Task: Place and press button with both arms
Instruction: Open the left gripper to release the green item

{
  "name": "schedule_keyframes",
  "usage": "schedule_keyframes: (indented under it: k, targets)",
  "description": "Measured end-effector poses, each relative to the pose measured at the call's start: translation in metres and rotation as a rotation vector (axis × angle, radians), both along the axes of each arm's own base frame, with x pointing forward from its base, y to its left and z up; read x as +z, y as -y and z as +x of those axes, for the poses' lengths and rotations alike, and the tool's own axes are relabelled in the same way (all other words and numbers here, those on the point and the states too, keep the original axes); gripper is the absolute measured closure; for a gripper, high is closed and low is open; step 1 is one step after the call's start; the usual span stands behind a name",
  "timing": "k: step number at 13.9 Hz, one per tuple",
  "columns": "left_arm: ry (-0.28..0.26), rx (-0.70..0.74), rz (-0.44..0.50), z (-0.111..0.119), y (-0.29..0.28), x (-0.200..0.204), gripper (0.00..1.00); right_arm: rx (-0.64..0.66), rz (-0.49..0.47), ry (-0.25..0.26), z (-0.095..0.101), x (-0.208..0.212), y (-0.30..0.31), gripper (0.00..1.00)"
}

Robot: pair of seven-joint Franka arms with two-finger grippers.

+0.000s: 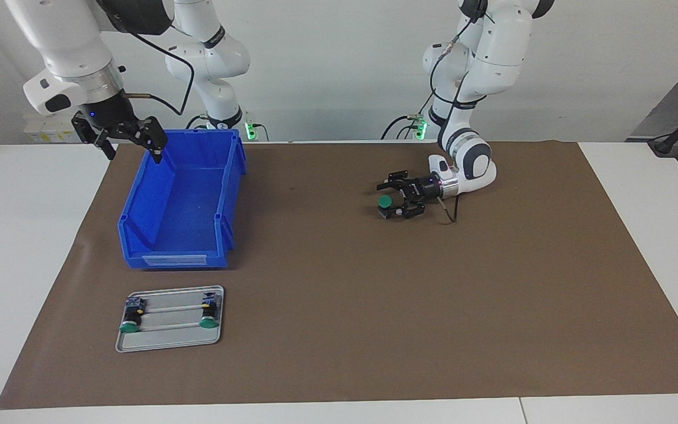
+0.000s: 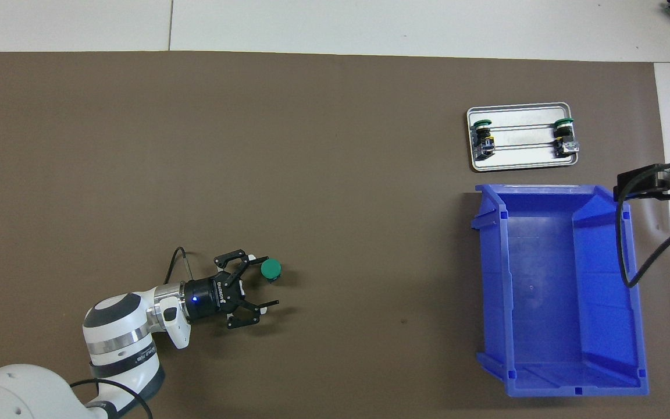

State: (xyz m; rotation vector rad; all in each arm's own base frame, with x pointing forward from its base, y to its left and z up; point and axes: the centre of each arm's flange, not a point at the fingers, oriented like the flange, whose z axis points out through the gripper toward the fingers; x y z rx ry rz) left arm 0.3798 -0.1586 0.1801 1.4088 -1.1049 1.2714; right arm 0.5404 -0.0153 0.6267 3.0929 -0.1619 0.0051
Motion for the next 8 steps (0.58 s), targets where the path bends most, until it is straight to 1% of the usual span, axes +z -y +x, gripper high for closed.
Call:
schedule_keyframes:
  k: [4,5,8]
  targets:
    - [-0.001,0.002,0.001,0.0,-0.0011,-0.0003,0.04,0.0,0.0,0.0,0.0,0.0,0.0,0.0]
    - [-0.001,0.003,0.001,-0.0001,-0.0014,-0.0004,0.02,0.0,0.0,0.0,0.0,0.0,0.0,0.0]
    - [-0.002,0.006,0.002,0.0,-0.0029,-0.0008,0.0,0.0,0.0,0.0,0.0,0.0,0.0,0.0]
